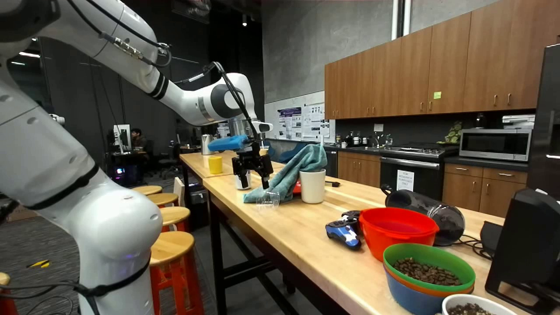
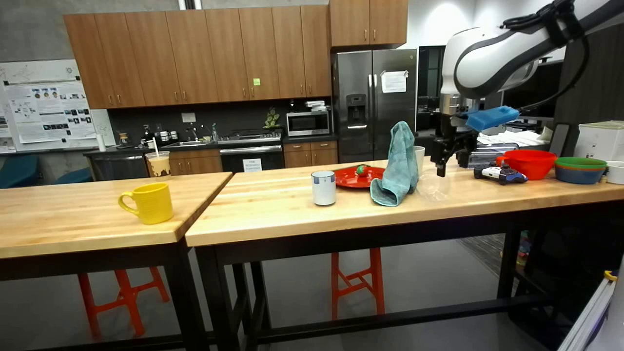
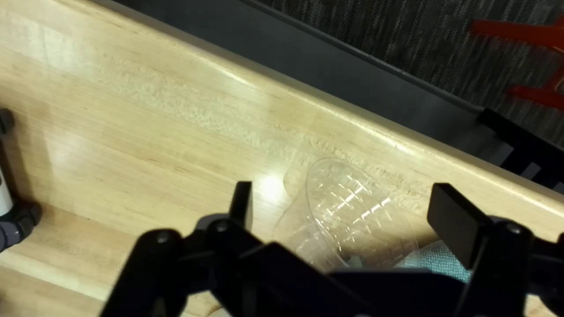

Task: Use the towel to wipe the plate

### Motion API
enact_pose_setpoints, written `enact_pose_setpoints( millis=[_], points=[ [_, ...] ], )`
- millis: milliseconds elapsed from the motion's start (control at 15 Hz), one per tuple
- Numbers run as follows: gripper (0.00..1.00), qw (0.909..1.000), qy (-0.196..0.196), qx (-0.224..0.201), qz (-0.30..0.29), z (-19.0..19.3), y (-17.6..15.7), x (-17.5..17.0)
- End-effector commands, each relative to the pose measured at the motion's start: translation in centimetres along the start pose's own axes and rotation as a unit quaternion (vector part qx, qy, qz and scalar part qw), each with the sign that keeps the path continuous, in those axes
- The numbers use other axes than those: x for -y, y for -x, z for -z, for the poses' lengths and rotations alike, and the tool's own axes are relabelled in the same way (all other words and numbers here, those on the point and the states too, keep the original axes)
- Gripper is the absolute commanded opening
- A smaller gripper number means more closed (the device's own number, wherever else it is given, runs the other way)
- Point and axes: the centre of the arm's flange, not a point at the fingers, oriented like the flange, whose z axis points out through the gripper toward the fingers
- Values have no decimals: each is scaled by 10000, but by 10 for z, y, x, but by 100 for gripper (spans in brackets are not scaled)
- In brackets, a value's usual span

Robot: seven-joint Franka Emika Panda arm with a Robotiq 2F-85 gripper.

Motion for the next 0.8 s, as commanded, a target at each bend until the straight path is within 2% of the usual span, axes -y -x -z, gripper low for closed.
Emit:
enact_pose_setpoints(
  millis=[0,533,733],
  points=[
    [100,10000,0,0,0,0,0,0],
    [100,10000,0,0,0,0,0,0],
    [100,9999,37,-43,86,2,-3,16]
  ],
)
